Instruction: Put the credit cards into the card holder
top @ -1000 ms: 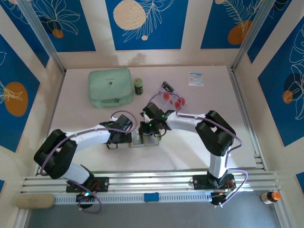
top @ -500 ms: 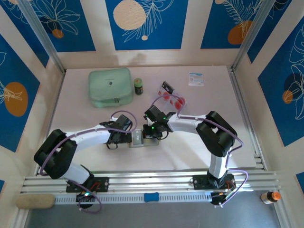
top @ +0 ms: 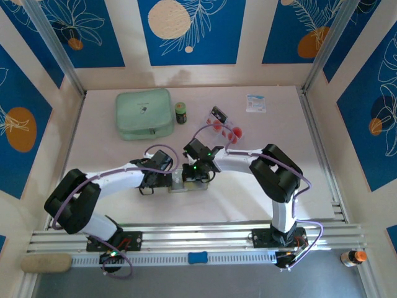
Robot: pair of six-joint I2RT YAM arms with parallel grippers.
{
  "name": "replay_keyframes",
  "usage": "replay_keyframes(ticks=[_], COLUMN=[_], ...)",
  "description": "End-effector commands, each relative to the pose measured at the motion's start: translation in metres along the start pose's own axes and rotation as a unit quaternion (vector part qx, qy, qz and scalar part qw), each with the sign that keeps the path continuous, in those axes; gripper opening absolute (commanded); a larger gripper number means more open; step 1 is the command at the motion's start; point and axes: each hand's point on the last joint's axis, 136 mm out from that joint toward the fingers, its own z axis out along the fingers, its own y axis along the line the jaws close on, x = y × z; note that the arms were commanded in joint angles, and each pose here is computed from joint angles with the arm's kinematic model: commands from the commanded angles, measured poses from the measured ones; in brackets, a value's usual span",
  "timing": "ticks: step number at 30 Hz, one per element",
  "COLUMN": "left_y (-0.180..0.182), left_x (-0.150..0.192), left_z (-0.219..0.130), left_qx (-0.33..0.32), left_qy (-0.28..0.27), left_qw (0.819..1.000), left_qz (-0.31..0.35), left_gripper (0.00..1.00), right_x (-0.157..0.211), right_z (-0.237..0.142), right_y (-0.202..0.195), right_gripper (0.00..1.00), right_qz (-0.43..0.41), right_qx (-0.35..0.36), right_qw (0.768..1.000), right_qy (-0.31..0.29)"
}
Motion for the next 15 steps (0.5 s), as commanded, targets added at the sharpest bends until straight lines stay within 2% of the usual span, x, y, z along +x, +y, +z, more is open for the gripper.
replay_keyframes(ticks=[1,7,15], left_y=[-0.001,-0.002,-0.001], left_x=[0.004,0.0,-0.018], left_z=[0.01,0.003,-0.027], left_qx=[0.002,0.007,0.03], left_qy=[0.012,0.005,-0.033], left_qw=[1.0,1.0,0.999], left_qz=[0.004,0.001,-0.02], left_gripper=[1.0,1.0,1.0], right_x=[0.011,0.007,0.0], right_z=[0.009,-0.007,-0.04], right_y=[0.012,0.013,0.004], right_gripper=[0.0,0.0,0.01], right_qz=[-0.007,-0.009,0.005], right_qx=[-0.009,-0.008,-0.01], right_qw=[1.0,1.0,1.0], right_qy=[0.022,0.008,-0.028])
